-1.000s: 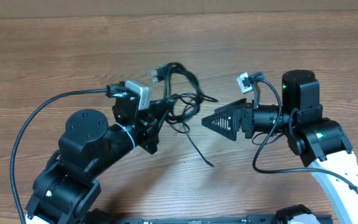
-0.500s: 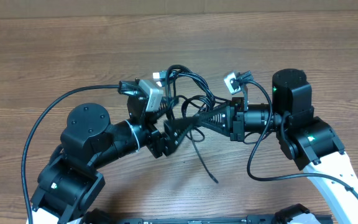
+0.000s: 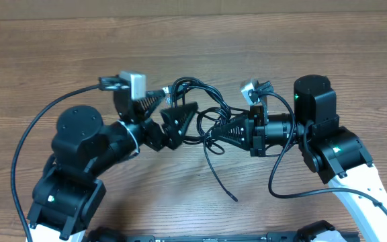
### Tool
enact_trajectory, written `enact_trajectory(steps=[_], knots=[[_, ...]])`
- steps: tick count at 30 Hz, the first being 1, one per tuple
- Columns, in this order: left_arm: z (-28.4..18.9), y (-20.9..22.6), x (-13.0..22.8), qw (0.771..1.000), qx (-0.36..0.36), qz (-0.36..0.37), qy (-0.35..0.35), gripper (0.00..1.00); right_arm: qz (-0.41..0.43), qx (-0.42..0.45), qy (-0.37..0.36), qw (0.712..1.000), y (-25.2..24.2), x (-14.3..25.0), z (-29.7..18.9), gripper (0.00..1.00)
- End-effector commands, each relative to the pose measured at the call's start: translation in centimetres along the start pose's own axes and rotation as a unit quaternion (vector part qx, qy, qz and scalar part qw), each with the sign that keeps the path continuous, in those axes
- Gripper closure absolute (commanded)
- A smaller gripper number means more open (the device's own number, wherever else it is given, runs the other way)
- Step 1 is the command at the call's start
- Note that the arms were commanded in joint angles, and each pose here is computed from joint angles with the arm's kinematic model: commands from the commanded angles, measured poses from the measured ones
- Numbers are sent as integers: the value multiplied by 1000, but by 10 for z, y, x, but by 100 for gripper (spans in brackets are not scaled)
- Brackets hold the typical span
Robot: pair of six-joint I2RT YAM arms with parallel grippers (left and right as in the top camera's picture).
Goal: Untangle cables
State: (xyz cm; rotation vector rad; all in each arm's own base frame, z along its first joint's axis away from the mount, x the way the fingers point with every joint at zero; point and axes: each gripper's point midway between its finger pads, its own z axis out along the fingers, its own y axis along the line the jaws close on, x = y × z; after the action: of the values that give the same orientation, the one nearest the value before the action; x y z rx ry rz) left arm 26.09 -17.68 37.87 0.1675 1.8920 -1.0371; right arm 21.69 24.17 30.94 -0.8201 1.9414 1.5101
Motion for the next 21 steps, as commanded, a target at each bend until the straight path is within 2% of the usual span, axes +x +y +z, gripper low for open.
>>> enact_trajectory(steps=[1, 3, 7, 9, 12, 13, 14, 15, 17, 18, 20, 21], knots=[[-3, -5, -4, 1000, 12, -26, -1, 1, -34, -21, -3, 999, 14, -3, -2, 96], [-3, -7, -2, 999, 19, -27, 6, 7, -37, -25, -3, 999, 16, -3, -2, 96], [-3, -13, 1, 999, 35, -27, 16, 37, -39, -31, -2, 999, 18, -3, -2, 96], [-2, -17, 5, 998, 48, -28, 27, 39, -42, -31, -4, 999, 18, -4, -2, 96], [2, -18, 10, 997, 60, -33, 44, 56, -46, -46, -2, 998, 24, -4, -3, 96], [5, -16, 12, 996, 60, -35, 49, 66, -45, -46, -2, 998, 23, -4, -3, 96], [7, -14, 12, 996, 58, -38, 52, 87, -44, -46, -1, 998, 24, -4, -3, 96], [8, -13, 13, 996, 57, -39, 53, 96, -43, -46, -1, 998, 23, -3, -3, 96], [8, -14, 12, 996, 58, -37, 51, 96, -40, -45, 1, 998, 23, -2, -3, 96], [8, -15, 11, 996, 59, -35, 49, 96, -39, -42, 0, 998, 22, -2, -3, 91], [8, -13, 7, 997, 55, -32, 39, 96, -7, 8, -2, 1000, 4, -1, -2, 39], [8, -12, 6, 998, 50, -32, 36, 96, 20, 39, -3, 999, -8, 1, -3, 25]])
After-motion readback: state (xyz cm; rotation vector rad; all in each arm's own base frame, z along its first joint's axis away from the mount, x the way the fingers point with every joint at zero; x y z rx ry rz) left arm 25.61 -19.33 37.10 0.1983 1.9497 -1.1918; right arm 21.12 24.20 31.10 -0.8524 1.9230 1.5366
